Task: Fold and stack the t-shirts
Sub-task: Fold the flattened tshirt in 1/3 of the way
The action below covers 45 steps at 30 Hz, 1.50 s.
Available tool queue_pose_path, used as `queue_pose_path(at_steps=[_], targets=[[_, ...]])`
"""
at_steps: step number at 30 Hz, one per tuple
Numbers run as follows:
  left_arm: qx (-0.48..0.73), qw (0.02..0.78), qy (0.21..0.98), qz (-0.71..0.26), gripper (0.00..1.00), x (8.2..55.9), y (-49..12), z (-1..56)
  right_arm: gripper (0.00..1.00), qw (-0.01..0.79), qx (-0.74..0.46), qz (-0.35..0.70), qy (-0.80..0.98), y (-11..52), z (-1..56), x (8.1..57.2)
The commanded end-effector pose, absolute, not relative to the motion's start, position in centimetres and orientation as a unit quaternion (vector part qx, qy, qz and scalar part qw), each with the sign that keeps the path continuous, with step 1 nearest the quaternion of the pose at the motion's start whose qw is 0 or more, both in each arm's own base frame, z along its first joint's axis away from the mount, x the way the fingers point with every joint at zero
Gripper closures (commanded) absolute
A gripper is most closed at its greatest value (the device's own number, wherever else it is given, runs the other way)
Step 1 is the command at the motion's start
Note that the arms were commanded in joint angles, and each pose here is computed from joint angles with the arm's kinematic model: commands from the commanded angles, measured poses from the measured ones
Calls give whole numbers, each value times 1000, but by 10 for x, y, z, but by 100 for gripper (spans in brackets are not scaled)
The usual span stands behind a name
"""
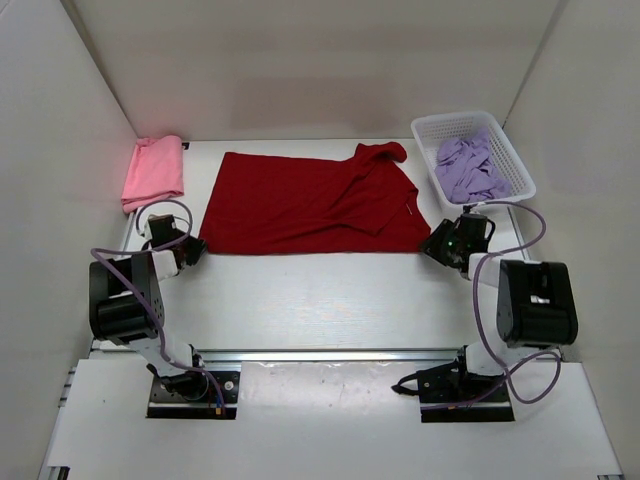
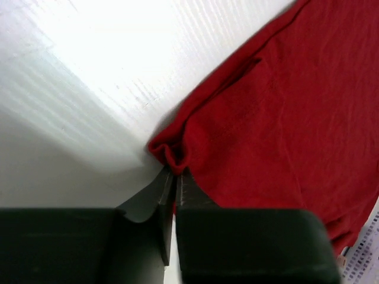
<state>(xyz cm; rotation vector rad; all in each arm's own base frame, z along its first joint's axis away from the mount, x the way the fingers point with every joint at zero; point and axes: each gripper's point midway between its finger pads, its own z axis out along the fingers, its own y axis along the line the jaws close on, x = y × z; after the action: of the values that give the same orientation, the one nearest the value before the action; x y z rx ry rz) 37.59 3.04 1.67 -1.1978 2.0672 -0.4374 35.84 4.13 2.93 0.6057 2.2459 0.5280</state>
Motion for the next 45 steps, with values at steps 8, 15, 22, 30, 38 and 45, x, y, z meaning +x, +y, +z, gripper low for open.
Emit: queue_pose_path(at_steps=[8,15,22,30,38,45], targets=[[-445,347,804,-186,100,380,25,32,100,381,257,210,863,36,36,371],[-471,319,802,-181,100,310,32,22,100,349,287,202,869,37,33,289],[-435,332,831,-95,100,254,36,31,99,313,307,182,880,28,31,221],[-382,326,861,-82,32,221,16,41,80,305,306,219,875,50,55,208],[-282,415,854,-141,1,289,-12,117,64,413,167,203,872,57,128,255],[-170,415,872,-197,58,295,-100,100,92,375,65,248,891,134,95,273]])
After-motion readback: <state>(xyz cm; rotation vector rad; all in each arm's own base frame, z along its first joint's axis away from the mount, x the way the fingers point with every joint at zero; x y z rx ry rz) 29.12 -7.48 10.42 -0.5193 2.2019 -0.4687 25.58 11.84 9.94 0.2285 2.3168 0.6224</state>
